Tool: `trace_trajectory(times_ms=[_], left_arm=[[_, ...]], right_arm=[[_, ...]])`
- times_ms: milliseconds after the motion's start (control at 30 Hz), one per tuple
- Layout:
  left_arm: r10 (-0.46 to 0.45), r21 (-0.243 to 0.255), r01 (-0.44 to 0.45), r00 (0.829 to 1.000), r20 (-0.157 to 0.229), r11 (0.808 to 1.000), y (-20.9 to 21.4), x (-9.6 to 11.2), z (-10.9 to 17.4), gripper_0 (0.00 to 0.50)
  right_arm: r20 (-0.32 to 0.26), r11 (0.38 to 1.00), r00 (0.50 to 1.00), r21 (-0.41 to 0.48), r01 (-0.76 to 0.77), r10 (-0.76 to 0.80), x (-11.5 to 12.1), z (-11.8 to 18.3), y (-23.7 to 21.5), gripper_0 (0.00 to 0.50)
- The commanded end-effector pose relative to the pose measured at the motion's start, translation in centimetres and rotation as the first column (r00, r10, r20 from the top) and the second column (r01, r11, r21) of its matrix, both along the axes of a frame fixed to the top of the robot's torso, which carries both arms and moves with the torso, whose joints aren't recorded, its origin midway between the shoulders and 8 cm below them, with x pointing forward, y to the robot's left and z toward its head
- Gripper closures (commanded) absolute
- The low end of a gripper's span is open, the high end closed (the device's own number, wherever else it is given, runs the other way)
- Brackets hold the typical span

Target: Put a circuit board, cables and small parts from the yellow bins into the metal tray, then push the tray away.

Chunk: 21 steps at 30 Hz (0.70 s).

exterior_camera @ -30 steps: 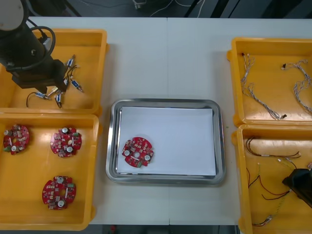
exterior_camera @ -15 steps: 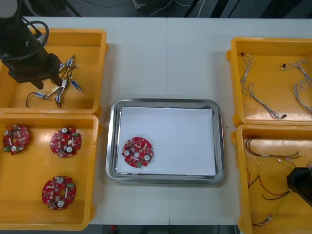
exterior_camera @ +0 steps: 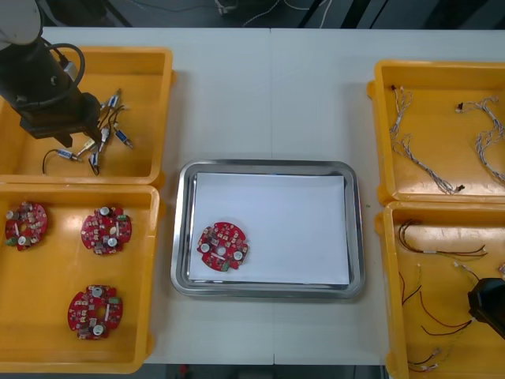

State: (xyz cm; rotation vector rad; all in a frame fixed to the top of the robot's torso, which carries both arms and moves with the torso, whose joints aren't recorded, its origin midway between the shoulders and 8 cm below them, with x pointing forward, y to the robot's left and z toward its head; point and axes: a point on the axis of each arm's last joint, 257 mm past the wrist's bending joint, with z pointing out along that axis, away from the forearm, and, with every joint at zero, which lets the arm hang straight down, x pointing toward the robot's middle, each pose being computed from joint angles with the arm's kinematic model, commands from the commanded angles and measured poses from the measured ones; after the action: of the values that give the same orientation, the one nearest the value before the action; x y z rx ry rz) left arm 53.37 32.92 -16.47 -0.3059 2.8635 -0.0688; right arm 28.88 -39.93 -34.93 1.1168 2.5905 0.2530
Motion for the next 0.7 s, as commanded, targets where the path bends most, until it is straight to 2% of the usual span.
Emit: trace_trajectory(times_ms=[33,400,567,700], left_arm=[[-0.138,0.053,0.135,0.989,0.059,0.989,-0.1,1.9,2.3,0.000],[-0.177,0.059,0.173,0.982,0.064,0.983,0.4,2.7,0.7,0.000],[-0.183,0.082,0.178,0.981,0.057,0.981,0.6,3.0,-0.4,0.000],[-0.187,0.089,0.181,0.981,0.056,0.979,0.5,3.2,-1.3,0.000]], right_arm=[[0.033,0.998,0.999,-0.070,-0.007,0.009,0.5,4.5,-2.7,0.500],[-0.003,0.977,0.998,-0.204,-0.067,0.067,-0.2,11.0,-5.2,0.500],[-0.035,0.959,0.994,-0.263,-0.108,0.102,-0.3,13.9,-6.0,0.500],[-0.001,0.951,0.989,-0.276,-0.142,0.148,0.9,16.5,-6.0,0.500]])
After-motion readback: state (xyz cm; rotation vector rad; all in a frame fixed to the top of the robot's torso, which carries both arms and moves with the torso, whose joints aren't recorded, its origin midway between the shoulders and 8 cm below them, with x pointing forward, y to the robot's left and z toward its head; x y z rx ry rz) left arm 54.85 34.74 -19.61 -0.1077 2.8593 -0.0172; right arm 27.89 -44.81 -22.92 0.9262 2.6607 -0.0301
